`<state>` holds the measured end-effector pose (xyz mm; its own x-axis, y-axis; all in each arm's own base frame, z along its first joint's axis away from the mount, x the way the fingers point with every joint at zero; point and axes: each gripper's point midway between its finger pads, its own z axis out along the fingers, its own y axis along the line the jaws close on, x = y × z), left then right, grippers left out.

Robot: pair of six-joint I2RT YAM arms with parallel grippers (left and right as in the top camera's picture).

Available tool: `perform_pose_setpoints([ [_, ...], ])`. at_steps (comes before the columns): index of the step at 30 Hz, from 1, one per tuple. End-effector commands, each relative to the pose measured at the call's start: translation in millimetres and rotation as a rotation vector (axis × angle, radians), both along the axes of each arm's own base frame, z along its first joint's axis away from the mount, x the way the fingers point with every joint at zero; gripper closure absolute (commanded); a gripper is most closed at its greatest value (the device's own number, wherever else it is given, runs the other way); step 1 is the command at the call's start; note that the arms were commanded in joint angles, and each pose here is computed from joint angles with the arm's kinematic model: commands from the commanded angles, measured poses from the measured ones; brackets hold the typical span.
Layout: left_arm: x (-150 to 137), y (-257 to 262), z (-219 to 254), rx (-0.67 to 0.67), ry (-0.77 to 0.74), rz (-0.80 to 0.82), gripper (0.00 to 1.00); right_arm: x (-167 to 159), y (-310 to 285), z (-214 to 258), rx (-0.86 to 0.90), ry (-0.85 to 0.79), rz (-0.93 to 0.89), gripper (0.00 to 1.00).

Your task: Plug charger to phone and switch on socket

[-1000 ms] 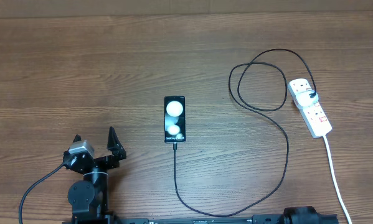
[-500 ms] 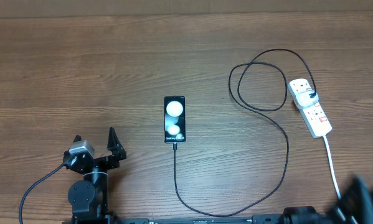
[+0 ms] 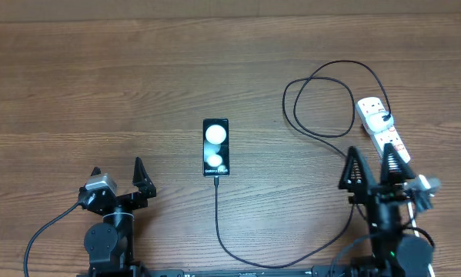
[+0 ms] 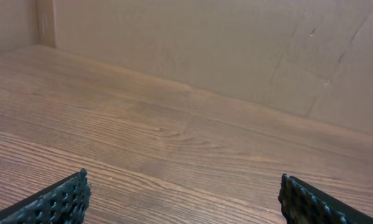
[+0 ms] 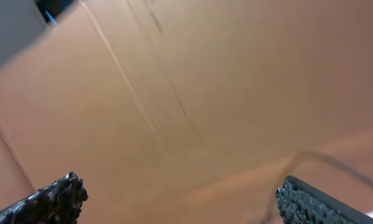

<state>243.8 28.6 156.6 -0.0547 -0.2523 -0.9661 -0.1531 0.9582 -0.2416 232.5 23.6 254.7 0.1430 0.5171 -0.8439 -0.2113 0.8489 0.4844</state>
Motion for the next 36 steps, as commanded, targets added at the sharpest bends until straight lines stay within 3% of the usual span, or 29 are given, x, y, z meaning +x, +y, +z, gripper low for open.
perform_pose_setpoints([
  [1,0,-1,1,0.023,-0.006,-0.01,0.01,5,0,-21,0.013,0.039,0.001,0.0],
  [9,0,-1,1,0.023,-0.006,-0.01,0.0,11,1,-85,-0.006,0.283,-0.001,0.0],
  [36,0,-1,1,0.023,-0.006,-0.01,0.01,11,1,-85,-0.006,0.285,0.0,0.0],
])
